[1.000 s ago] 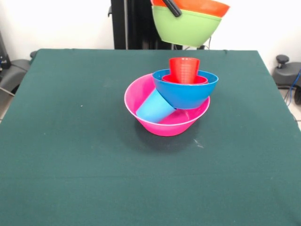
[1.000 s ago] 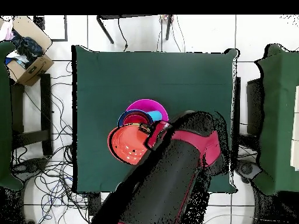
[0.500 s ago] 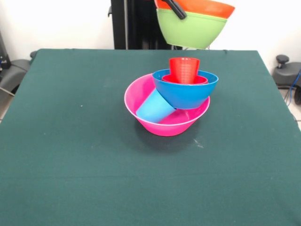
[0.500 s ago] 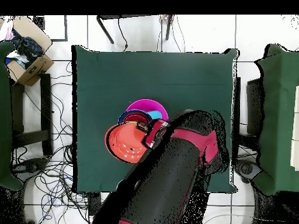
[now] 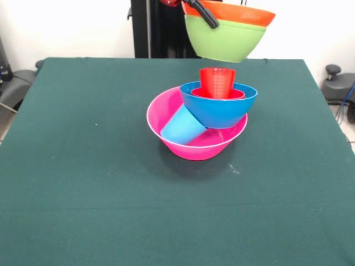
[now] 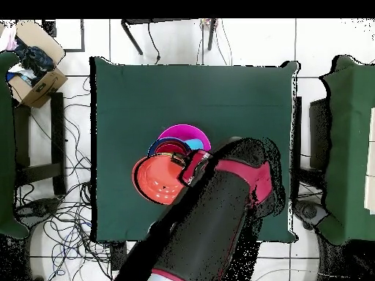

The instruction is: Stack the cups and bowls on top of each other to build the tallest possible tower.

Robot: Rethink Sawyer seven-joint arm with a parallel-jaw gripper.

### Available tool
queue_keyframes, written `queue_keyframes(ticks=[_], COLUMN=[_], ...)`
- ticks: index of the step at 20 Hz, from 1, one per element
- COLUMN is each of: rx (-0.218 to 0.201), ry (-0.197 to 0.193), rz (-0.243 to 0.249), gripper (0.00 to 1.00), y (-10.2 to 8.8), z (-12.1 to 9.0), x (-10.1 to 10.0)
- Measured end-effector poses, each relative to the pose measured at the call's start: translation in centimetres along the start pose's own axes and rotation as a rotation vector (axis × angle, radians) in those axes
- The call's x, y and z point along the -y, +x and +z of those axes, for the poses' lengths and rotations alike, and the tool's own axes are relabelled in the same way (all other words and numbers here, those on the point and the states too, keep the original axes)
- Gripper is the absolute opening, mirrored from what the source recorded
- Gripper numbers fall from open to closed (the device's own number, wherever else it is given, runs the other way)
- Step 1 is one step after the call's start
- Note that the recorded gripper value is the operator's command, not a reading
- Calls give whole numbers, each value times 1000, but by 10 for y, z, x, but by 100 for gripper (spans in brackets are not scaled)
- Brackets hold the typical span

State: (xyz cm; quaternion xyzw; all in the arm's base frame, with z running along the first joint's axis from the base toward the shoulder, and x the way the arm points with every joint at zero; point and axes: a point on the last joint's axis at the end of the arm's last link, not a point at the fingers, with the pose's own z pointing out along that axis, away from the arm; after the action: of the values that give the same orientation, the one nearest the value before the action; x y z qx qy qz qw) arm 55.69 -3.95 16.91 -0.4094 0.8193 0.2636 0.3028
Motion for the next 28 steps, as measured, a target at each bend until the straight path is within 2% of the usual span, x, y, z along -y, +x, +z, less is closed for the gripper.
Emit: queue_keyframes(ticks=[6, 10, 28], rx=[-36, -46, -52], ry=[10, 3, -1], rz=[27, 37, 39], gripper=[0, 0, 0], y=[19, 26, 29], z=[10, 14, 18], x=[3, 3, 4])
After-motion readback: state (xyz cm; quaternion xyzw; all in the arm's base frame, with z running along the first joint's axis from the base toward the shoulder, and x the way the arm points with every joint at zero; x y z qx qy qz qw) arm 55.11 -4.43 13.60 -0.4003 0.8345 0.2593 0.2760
